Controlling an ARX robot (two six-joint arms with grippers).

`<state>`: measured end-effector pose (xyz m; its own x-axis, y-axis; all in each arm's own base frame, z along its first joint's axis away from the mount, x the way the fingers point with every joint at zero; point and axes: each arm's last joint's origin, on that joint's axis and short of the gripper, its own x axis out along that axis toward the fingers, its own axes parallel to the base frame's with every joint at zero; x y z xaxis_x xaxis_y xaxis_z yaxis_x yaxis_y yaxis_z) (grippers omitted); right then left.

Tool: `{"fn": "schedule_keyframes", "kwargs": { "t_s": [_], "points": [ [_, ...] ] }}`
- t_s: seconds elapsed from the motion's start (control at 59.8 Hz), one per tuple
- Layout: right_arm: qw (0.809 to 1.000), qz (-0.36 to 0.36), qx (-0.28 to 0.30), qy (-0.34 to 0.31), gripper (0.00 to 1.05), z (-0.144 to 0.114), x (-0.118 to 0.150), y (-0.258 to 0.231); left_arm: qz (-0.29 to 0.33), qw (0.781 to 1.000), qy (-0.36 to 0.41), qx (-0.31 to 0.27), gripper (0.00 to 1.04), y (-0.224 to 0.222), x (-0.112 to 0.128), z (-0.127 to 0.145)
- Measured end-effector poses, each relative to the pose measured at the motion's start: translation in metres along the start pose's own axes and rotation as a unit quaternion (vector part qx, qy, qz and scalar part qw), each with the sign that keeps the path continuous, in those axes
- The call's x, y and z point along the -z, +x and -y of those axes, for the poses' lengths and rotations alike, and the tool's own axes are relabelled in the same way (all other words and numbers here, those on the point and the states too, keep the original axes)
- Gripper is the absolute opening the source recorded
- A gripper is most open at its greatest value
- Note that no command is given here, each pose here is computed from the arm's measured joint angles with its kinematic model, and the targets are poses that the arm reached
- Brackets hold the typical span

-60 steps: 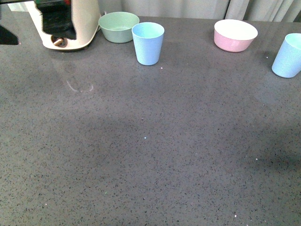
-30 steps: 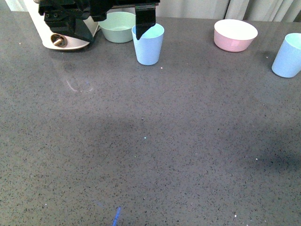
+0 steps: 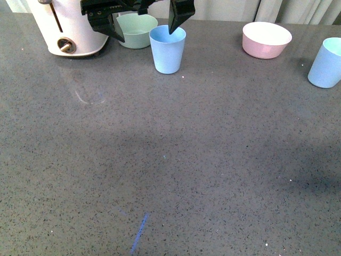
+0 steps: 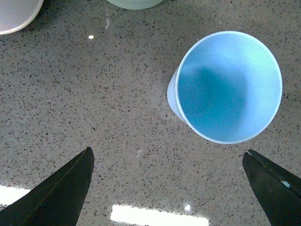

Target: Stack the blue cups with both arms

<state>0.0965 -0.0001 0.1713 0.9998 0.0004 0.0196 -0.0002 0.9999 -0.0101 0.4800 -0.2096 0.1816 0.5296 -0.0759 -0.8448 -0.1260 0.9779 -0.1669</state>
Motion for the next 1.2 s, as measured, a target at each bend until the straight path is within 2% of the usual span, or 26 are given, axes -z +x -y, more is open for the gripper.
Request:
{"fn": "schedule_keyframes", "kwargs": {
  "t_s": [0.501,0.735,0.986,1.103,1.203],
  "points": [
    [1.000,0.000,0.000,0.000,0.96,0.000,0.000,0.000,-0.028,0.999,-0.017,-0.023,0.96,0.038,-0.009,0.014],
    [1.000,0.000,0.000,0.000,0.96,0.000,0.000,0.000,-0.042,0.998,-0.017,-0.033,0.96,0.055,-0.003,0.014],
    [1.000,0.000,0.000,0.000,0.96,0.000,0.000,0.000,-0.025,0.999,-0.020,-0.022,0.96,0.054,-0.008,0.017],
    [1.000,0.000,0.000,0.000,0.96,0.000,0.000,0.000,-0.019,0.999,-0.021,-0.017,0.84,0.052,-0.010,0.018],
    [1.000,0.000,0.000,0.000,0.96,0.000,0.000,0.000,-0.018,0.999,-0.021,-0.017,0.67,0.053,-0.010,0.018]
  ]
}}
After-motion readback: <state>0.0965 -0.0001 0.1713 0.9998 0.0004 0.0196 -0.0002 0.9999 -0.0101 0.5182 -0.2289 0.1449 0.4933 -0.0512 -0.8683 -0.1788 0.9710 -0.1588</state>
